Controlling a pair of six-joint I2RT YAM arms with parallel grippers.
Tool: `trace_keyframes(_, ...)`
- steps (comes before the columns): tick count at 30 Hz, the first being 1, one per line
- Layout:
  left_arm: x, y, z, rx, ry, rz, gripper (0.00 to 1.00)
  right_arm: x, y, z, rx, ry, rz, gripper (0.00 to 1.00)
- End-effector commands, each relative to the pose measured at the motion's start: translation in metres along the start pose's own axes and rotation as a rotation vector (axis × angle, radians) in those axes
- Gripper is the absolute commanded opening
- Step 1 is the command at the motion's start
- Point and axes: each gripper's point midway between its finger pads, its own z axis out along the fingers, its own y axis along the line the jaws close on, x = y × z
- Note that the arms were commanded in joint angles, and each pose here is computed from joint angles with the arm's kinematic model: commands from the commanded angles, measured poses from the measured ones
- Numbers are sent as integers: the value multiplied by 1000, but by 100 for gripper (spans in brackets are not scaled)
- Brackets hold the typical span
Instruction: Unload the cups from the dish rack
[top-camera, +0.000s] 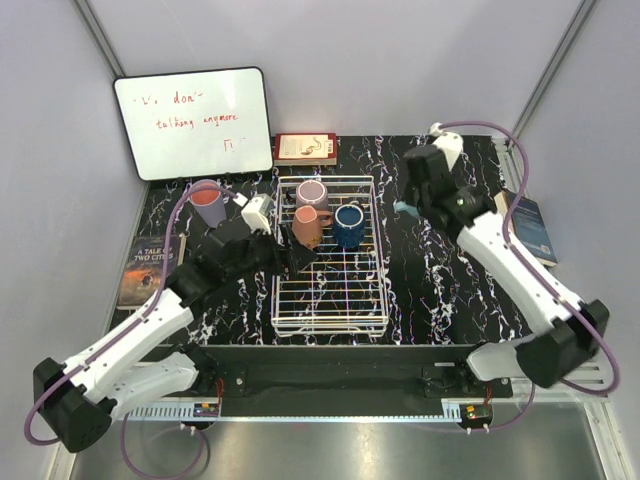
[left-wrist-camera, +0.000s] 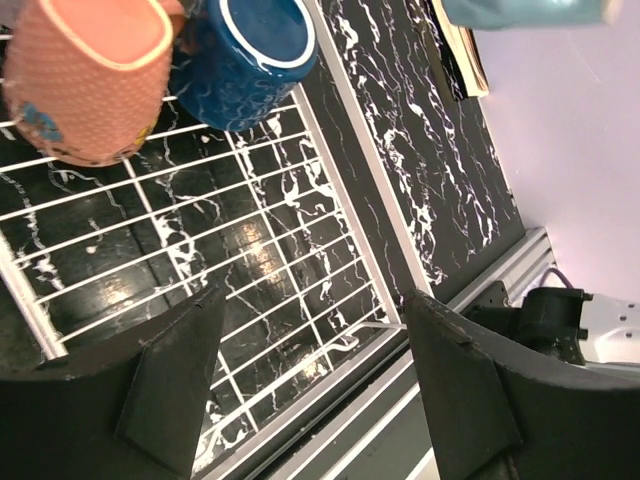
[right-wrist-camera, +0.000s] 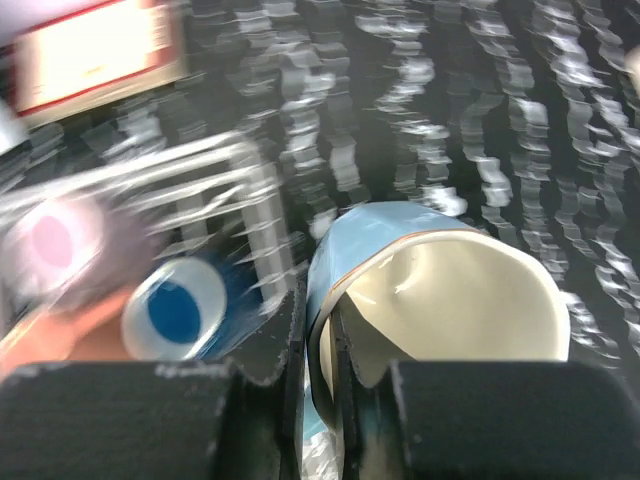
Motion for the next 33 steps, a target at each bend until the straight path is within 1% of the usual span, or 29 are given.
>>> trace_keyframes(1, -17, -4, -14, -20, -53, 34, 75, -42, -24, 42, 62, -5, 109, 0)
trace_keyframes(2, -15, -2, -14, -23, -48, 31, 75, -48, -41, 56, 99, 14, 134, 0)
trace_keyframes(3, -13, -1, -13, -26, -39, 32, 75, -56, -40, 75, 112, 28, 152, 0)
trace_keyframes(4, -11, 0, -13, -31, -33, 31, 75, -60, -46, 86, 127, 42, 167, 0)
trace_keyframes(5, -9, 2, -12, -35, -25, 29, 75, -61, -63, 100, 164, 73, 191, 0)
trace_keyframes(6, -5, 5, -10, -47, -9, 17, 75, -68, -64, 120, 180, 85, 219, 0)
trace_keyframes(7, -1, 8, -8, -53, 6, 14, 75, -66, -72, 130, 204, 116, 234, 0)
trace_keyframes(8, 2, 9, -6, -55, 18, 9, 74, -86, -76, 136, 194, 90, 272, 0)
trace_keyframes(9, 6, 11, -5, -60, 29, 3, 74, -75, -81, 160, 220, 130, 276, 0)
trace_keyframes(10, 9, 14, -3, -66, 37, -1, 74, -70, -86, 166, 244, 161, 271, 0)
trace_keyframes(11, 11, 15, -2, -71, 46, -1, 74, -94, -91, 169, 251, 114, 292, 0)
trace_keyframes(12, 13, 16, -1, -73, 54, 0, 74, -78, -98, 192, 287, 158, 280, 0)
trace_keyframes(13, 15, 18, -1, -80, 60, 2, 73, -72, -106, 196, 320, 188, 270, 0)
trace_keyframes(14, 16, 20, 0, -86, 69, 6, 74, -89, -109, 199, 327, 148, 284, 0)
trace_keyframes(15, 17, 21, 1, -91, 68, 9, 73, -76, -122, 217, 355, 185, 294, 0)
trace_keyframes(18, 19, 29, 4, -125, 74, 15, 73, -71, -133, 234, 362, 207, 341, 0)
trace_keyframes(23, 29, 37, 14, -153, 121, 6, 73, -54, -152, 251, 439, 225, 325, 0)
trace_keyframes(24, 30, 38, 16, -156, 127, 2, 73, -50, -154, 252, 449, 233, 320, 0)
trace_keyframes(25, 33, 40, 18, -163, 141, -3, 72, -51, -174, 253, 483, 231, 335, 0)
trace_keyframes(33, 35, 41, 23, -172, 150, -18, 70, -40, -199, 261, 568, 236, 288, 0)
